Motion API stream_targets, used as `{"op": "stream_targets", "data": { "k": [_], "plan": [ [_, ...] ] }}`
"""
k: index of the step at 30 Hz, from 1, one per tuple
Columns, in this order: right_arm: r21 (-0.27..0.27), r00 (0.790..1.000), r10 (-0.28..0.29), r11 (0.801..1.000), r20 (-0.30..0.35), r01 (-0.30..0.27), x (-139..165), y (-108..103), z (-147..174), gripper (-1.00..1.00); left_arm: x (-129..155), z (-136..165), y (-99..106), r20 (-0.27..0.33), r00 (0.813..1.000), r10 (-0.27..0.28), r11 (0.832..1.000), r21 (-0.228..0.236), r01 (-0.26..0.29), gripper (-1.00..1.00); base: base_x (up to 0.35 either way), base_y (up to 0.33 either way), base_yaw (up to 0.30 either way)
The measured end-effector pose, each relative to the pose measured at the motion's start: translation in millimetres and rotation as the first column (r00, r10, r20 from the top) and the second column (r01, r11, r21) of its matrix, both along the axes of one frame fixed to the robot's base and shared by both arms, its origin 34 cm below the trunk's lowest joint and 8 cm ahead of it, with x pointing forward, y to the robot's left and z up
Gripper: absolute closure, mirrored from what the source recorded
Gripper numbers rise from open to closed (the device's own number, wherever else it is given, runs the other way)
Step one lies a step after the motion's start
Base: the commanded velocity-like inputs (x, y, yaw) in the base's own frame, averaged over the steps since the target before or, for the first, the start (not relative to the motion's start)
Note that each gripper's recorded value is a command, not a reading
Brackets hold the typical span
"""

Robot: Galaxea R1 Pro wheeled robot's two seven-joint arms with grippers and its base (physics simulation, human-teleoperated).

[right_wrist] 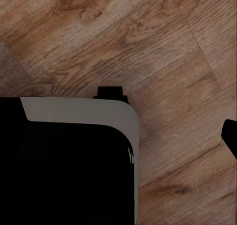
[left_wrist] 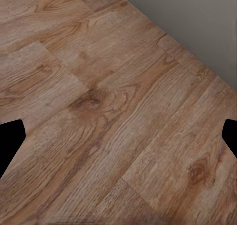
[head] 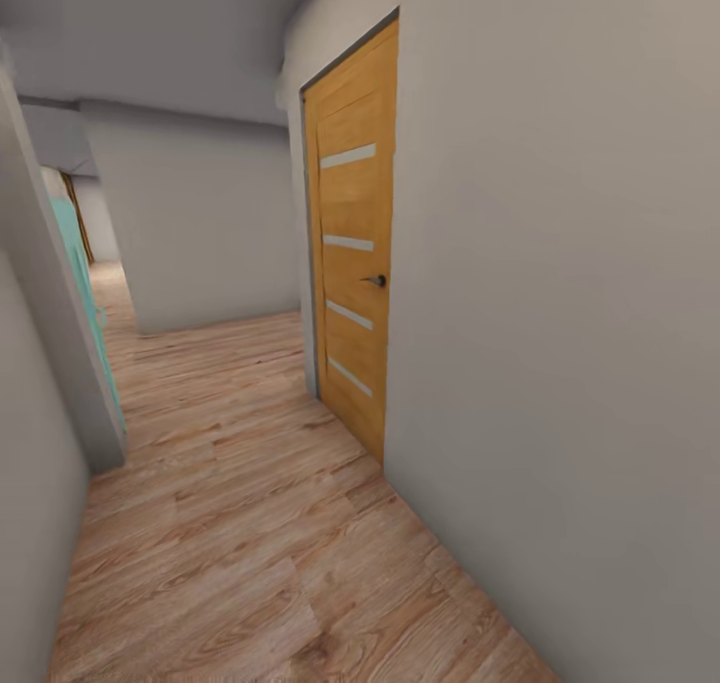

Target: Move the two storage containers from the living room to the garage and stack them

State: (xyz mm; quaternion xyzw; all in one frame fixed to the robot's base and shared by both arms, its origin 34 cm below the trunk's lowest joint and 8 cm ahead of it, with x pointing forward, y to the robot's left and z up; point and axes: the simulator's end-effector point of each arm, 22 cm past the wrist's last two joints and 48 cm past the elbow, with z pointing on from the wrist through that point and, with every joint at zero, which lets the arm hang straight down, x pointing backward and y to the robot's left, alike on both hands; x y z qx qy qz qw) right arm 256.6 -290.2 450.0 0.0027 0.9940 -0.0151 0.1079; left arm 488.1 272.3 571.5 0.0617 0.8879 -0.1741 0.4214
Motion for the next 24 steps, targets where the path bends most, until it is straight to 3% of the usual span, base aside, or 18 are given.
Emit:
{"op": "stream_targets", "data": {
  "k": [24],
  "plan": [
    [0.0, 1.0, 0.0, 1.0, -0.015, 0.0, -5.5, 0.0, -1.7, -1.0, -3.8, -5.1, 0.0, -0.015, 1.0, 0.0, 1.0, 0.0, 0.0, -1.0, 0.0, 0.0, 0.264]
  ]
}}
